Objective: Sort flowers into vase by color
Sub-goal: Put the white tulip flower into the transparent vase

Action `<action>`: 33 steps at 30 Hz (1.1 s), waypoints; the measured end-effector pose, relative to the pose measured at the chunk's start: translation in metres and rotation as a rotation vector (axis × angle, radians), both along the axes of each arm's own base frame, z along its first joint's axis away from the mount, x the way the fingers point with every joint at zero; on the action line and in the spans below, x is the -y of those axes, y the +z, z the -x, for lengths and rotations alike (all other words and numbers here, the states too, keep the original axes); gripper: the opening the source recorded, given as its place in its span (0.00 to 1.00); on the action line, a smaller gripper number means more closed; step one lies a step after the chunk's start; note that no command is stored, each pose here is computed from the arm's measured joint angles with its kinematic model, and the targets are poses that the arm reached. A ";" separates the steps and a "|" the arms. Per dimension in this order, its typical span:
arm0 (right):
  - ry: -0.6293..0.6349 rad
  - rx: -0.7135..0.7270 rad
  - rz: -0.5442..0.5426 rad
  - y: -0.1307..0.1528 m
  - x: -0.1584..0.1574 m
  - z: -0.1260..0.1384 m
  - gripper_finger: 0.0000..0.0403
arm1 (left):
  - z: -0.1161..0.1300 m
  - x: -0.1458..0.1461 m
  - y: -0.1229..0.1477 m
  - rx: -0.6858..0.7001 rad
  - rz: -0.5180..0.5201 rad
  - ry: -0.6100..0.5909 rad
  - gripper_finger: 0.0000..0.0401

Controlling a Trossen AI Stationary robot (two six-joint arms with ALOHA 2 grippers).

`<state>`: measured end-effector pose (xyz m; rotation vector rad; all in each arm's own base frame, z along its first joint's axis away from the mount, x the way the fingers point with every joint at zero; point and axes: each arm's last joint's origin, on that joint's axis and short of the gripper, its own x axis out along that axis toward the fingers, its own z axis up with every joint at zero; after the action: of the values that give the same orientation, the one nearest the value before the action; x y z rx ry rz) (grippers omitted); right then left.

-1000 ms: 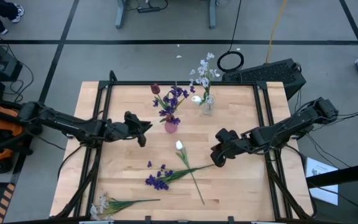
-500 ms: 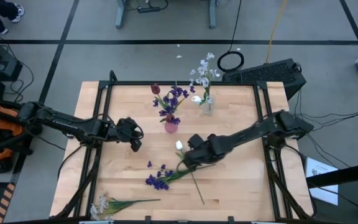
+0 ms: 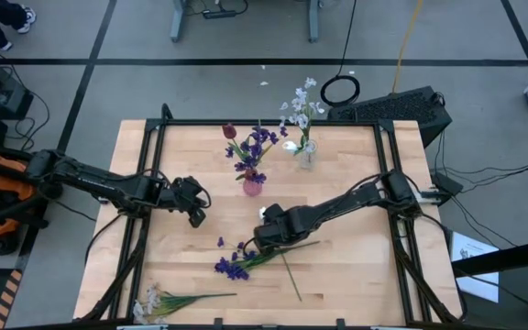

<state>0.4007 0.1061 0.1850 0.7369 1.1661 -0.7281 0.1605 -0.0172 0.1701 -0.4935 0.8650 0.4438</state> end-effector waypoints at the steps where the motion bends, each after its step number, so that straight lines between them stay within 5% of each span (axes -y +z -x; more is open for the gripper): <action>1: 0.002 0.003 -0.001 0.000 0.000 0.000 0.28 | 0.000 0.000 0.000 0.000 0.000 0.000 0.03; 8: 0.071 0.023 0.015 -0.001 -0.001 -0.004 0.42 | 0.000 0.000 0.000 0.001 0.000 0.000 0.03; 17: 0.154 -0.037 -0.010 -0.043 -0.008 -0.015 0.44 | 0.000 0.000 0.000 0.004 0.001 0.001 0.03; 20: 0.153 -0.063 0.004 -0.048 -0.008 -0.014 0.37 | 0.000 0.000 0.000 0.007 0.002 0.001 0.03; 26: 0.137 -0.086 0.118 -0.041 -0.004 -0.007 0.04 | -0.001 0.001 0.000 0.006 0.015 -0.009 0.03; 33: 0.118 0.077 0.335 0.007 -0.006 0.001 0.01 | 0.000 0.001 0.000 0.004 0.018 -0.011 0.03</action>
<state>0.4002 0.1121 0.1916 0.4086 0.9769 -0.7652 0.1610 -0.0180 0.1704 -0.5057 0.8677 0.4253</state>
